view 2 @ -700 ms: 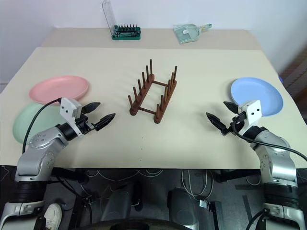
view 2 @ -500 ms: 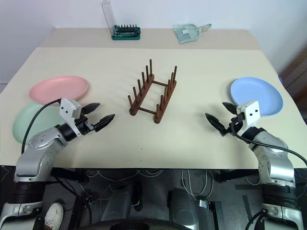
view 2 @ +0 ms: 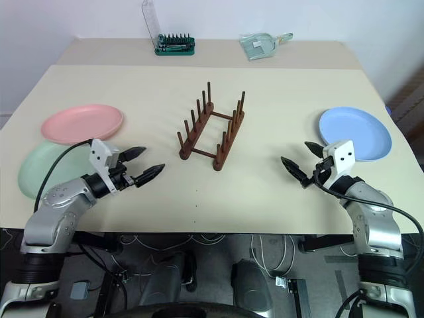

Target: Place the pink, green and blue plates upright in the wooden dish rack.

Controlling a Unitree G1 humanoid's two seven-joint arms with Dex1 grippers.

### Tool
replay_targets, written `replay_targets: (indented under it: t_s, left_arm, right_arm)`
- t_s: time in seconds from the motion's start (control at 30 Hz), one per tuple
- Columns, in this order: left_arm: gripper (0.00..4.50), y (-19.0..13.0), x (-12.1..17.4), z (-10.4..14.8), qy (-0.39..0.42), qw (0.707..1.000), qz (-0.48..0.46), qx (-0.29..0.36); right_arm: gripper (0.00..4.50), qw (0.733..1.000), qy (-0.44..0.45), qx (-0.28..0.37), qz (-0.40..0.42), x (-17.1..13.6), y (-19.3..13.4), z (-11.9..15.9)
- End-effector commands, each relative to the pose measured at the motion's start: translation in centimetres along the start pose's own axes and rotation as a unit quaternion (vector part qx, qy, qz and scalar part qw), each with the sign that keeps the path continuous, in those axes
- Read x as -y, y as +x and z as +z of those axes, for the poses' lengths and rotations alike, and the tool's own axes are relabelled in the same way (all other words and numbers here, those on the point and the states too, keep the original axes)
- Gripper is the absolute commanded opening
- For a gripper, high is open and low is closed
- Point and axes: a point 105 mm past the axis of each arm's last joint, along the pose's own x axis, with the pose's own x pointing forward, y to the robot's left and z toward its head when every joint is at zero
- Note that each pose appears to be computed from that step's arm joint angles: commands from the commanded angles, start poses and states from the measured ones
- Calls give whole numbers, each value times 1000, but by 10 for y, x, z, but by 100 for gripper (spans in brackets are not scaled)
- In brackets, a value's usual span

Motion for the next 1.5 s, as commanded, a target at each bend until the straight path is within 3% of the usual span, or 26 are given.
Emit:
replay_targets:
  t_s: [0.03,0.3,0.57,0.83,1.27,1.5]
  left_arm:
    - [450,4,10,7,10,999,-34,3]
    - [450,49,61,-3,-11,988,-155,-14]
    - [450,89,51,-19,14,993,-112,-36]
    - [450,110,69,-20,-5,991,-131,-20]
    - [450,84,-2,-24,9,1000,3,-21]
    - [450,91,30,-20,19,996,-87,-18]
  right_arm:
    - [444,1000,-14,25,-3,-5,-2,9]
    - [444,999,-9,41,-19,-27,-1,18]
    - [444,999,-3,38,-36,-38,-6,25]
    - [444,998,-1,38,-49,-33,-9,30]
    - [444,998,2,39,-51,-33,-10,31]
    - [444,998,4,40,-46,-35,-5,31]
